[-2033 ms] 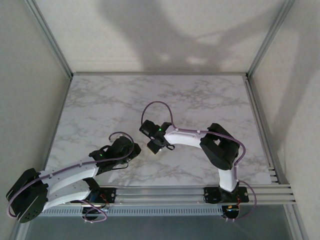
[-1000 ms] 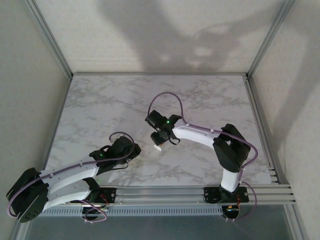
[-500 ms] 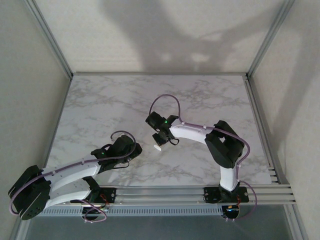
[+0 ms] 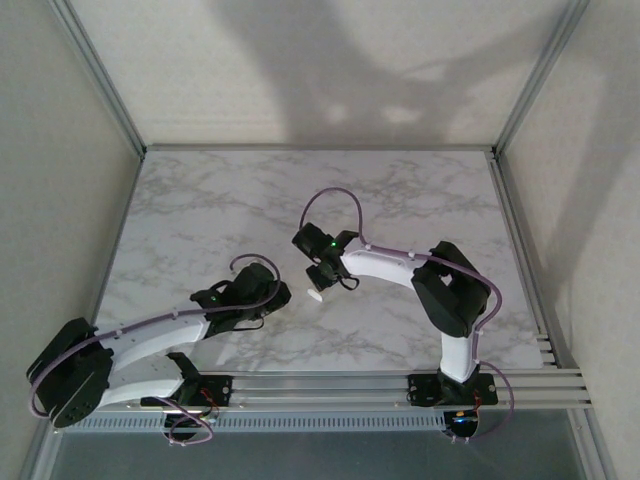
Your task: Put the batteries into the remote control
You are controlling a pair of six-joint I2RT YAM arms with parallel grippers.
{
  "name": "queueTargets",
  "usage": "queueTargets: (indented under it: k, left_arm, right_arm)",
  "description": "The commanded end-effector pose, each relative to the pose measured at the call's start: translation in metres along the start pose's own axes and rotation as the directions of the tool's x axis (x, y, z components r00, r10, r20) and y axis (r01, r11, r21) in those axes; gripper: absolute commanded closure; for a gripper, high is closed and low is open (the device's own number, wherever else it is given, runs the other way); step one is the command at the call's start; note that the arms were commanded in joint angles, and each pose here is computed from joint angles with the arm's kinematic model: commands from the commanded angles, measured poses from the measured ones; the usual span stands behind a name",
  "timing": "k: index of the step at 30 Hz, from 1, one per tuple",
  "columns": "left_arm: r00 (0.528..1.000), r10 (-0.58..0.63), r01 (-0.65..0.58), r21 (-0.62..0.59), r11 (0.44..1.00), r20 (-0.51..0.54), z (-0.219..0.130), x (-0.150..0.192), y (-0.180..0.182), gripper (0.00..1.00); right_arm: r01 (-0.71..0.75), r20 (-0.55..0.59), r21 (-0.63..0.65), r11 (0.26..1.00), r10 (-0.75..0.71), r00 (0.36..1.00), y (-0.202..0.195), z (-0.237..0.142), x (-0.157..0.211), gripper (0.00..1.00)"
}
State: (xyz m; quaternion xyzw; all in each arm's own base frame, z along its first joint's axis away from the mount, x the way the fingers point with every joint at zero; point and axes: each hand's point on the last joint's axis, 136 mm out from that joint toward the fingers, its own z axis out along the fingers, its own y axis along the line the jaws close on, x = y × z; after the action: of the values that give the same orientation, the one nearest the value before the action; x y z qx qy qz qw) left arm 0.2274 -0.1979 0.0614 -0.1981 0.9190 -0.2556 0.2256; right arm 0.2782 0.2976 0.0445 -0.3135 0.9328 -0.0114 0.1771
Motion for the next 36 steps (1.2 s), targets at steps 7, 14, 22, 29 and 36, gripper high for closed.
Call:
queueTargets:
  k: [7, 14, 22, 29, 36]
  left_arm:
    - [0.986, 0.153, -0.149, 0.065, 0.987, -0.066, 0.029, 0.001, -0.045, 0.55]
    - [0.960, 0.250, -0.236, 0.115, 0.965, -0.128, 0.059, 0.006, -0.075, 0.55]
    - [0.933, 0.288, -0.257, 0.159, 0.953, -0.216, 0.085, 0.022, -0.087, 0.53]
    - [0.922, 0.287, -0.250, 0.170, 0.953, -0.258, 0.089, 0.036, -0.085, 0.52]
    - [0.920, 0.290, -0.242, 0.201, 0.949, -0.262, 0.086, 0.045, -0.099, 0.51]
  right_arm:
    - [-0.240, 0.075, 0.060, 0.969, 0.236, 0.969, -0.076, -0.045, -0.016, 0.47]
    - [-0.376, -0.002, 0.106, 0.921, 0.378, 0.926, -0.134, -0.018, 0.004, 0.52]
    - [-0.383, -0.075, 0.078, 0.920, 0.389, 0.918, -0.142, 0.012, 0.003, 0.51]
    - [-0.389, -0.112, 0.063, 0.919, 0.394, 0.912, -0.144, 0.032, 0.002, 0.51]
    - [-0.397, -0.137, 0.060, 0.916, 0.402, 0.905, -0.146, 0.044, 0.004, 0.55]
